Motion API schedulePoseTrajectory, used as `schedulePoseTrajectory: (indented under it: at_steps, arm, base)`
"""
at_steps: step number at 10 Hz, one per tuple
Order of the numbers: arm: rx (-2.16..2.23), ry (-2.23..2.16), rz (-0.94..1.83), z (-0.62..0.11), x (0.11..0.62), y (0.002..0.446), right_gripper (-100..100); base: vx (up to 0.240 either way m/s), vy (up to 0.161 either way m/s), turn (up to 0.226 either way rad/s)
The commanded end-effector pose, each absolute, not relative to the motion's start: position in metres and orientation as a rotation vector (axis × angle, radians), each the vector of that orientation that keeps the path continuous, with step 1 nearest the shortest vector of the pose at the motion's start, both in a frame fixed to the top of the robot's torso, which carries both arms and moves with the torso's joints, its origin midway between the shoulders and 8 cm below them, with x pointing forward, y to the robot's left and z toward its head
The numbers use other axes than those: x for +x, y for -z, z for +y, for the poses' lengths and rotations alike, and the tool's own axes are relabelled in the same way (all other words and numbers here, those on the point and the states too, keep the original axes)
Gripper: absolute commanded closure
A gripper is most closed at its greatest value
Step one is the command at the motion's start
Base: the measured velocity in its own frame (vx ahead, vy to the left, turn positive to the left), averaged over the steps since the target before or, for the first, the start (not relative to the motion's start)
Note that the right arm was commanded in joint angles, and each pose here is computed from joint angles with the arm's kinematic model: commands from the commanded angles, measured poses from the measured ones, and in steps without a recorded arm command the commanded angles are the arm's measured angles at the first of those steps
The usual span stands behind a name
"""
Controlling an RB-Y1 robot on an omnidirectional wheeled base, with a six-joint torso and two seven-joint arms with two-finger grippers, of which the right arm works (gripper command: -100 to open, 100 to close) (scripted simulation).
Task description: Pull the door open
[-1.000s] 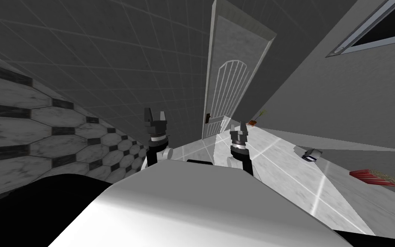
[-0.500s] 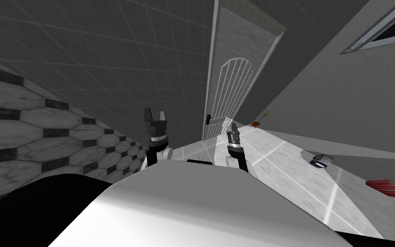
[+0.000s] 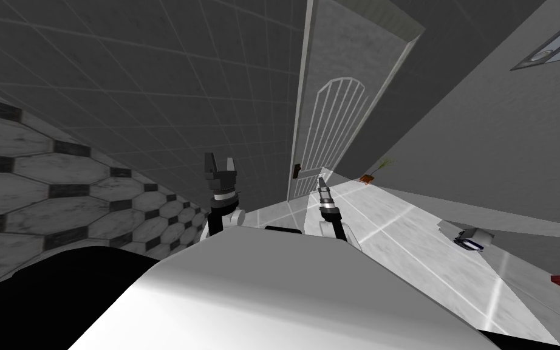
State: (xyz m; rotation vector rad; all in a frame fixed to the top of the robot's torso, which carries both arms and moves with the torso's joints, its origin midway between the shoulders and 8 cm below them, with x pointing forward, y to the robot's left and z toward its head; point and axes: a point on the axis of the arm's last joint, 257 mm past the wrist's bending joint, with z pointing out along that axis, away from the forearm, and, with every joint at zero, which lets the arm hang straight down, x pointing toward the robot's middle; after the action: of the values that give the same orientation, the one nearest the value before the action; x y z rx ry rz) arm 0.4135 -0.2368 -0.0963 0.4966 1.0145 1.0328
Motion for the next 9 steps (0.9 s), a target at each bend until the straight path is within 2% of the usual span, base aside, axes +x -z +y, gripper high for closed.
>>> schedulePoseTrajectory:
  at_steps: [1,9]
  arm:
    - [0.451,-0.965,1.071,-0.233,0.421,0.111,-100]
    - [0.196,-0.642,1.318,-0.227,0.453,0.192,-100]
  base:
    - [0.103,-0.029,0.074]
    - [0.094,-0.04,0.063]
